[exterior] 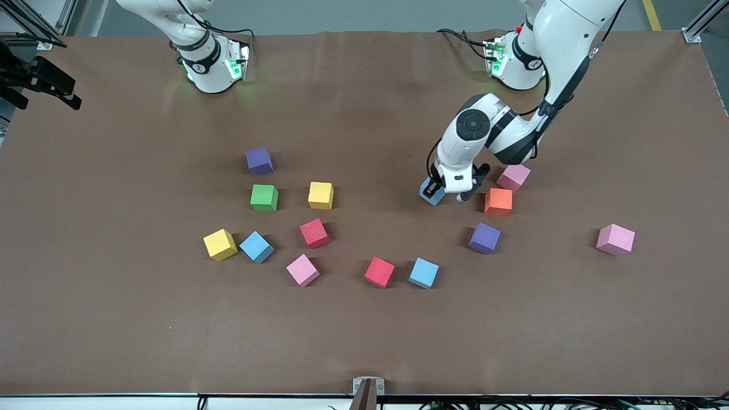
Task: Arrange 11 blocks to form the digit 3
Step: 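Carry the light blue block to the table middle with the left gripper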
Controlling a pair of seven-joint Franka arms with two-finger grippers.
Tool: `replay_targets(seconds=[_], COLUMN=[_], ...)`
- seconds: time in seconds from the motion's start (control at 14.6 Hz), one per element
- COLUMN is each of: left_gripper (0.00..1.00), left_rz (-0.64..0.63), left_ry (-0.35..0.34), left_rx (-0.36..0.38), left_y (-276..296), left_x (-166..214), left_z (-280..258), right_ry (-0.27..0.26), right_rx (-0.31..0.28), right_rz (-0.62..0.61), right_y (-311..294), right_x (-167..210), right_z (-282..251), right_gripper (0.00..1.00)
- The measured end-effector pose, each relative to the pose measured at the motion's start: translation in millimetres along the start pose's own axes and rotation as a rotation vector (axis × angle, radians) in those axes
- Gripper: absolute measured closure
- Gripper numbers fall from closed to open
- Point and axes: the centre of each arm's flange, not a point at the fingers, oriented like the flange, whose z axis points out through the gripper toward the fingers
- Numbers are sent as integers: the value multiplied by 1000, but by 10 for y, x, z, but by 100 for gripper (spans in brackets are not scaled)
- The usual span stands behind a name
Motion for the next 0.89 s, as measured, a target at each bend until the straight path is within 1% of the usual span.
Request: replay_targets(seconds=[0.14,0.27,0.41,0.55,0.69,0.89], left_gripper=[48,48,48,48,48,48], left_rz=[164,292,392,491,582,641], left_ry=[-3,-17,-23,-22,-31,-41], left_rx=[-15,-14,24,71,85,85], left_y=[134,257,349,412,450,497], left_x=[-357,-906,-1480,-1929,-2117,-2113], left_z=[-4,6,45,85,119,149], right_ry=[-2,-8,-23,-17,-28,-65], right_rx=[0,0,0,1,1,3], right_rz=[-4,-5,-5,-4,-7,-6], right_y=[-11,-16,-13,-6,-10,-114], right_x=[10,65,228,463,679,912], right_z=[12,70,247,469,733,1113], right_gripper=[0,0,0,0,0,0])
